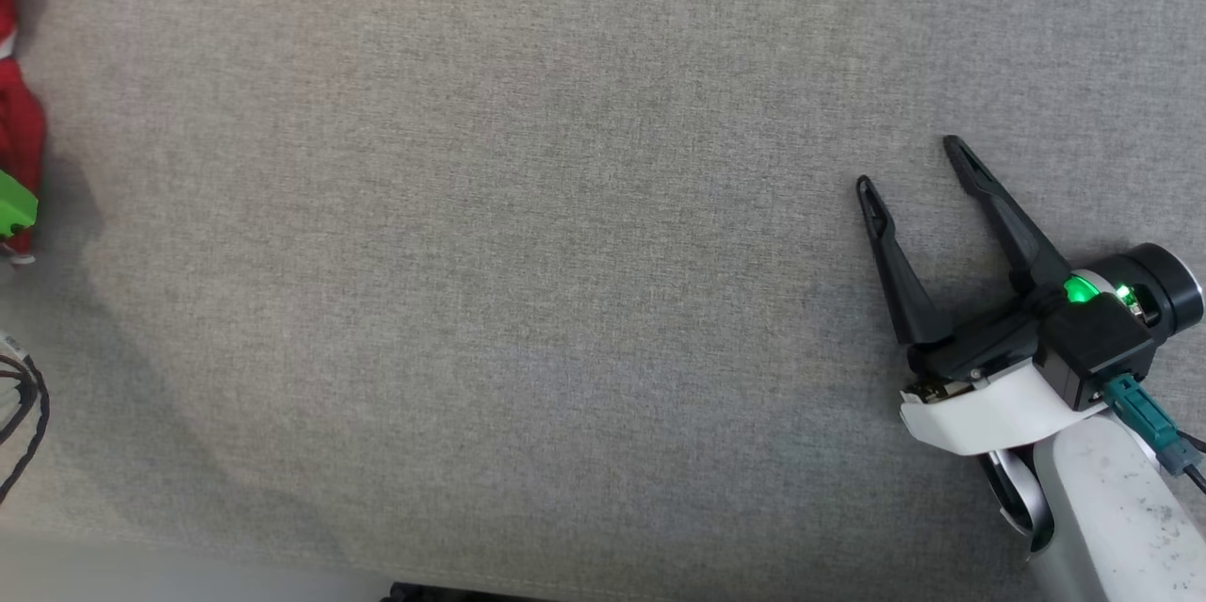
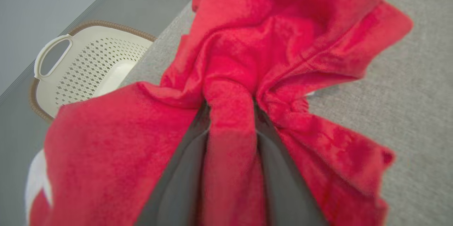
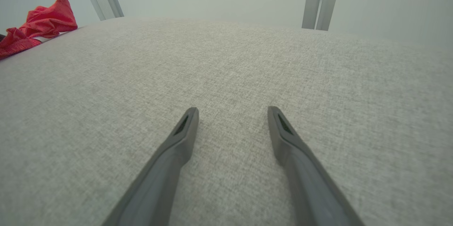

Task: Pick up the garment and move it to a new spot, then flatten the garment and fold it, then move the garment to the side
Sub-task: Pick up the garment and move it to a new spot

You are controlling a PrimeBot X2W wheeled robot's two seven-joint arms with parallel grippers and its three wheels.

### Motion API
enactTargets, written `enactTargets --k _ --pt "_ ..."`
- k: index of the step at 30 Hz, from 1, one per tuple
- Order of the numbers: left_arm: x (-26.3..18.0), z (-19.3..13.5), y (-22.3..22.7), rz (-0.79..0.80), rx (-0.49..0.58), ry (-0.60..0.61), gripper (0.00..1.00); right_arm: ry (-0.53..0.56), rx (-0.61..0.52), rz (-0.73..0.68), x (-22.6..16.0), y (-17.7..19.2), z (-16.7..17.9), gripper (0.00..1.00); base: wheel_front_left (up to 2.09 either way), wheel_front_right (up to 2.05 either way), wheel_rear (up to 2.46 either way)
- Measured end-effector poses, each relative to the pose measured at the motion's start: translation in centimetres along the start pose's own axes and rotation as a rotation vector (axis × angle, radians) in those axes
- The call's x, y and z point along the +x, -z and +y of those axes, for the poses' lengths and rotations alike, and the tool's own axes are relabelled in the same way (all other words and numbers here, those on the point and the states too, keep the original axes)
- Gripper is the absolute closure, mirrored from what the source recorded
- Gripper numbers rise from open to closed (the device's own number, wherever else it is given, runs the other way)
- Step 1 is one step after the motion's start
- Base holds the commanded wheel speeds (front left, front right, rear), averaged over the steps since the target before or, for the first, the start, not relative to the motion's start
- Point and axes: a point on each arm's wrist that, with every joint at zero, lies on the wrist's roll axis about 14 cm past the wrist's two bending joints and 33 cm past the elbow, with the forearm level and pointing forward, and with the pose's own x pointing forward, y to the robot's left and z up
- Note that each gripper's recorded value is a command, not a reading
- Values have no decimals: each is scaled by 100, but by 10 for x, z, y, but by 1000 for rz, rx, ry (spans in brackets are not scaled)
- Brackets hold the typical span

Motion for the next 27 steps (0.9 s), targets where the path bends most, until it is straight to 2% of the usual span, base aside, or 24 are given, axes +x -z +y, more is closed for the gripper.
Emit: enactTargets --k 5,9,12,14,21,23,27 --pt "-7 -7 -26 -224 -9 24 100 12 -8 -5 -1 -4 -1 0 0 0 0" --pt "-23 -12 -57 -340 2 66 100 20 3 -4 -4 -11 5 0 0 0 0" --pt "-51 -13 -106 -496 37 101 100 30 35 -22 -9 -24 14 0 0 0 0" --pt "-71 -22 -123 -578 66 129 100 39 55 -31 -14 -31 19 0 0 0 0" --pt "-131 -72 -110 -701 27 278 100 57 101 -120 -35 -76 37 0 0 0 0" --pt "-141 -95 -97 -692 32 342 100 75 96 -152 -42 -90 36 0 0 0 0" --pt "-160 -160 -73 -666 36 517 100 133 83 -173 -67 -101 27 0 0 0 0"
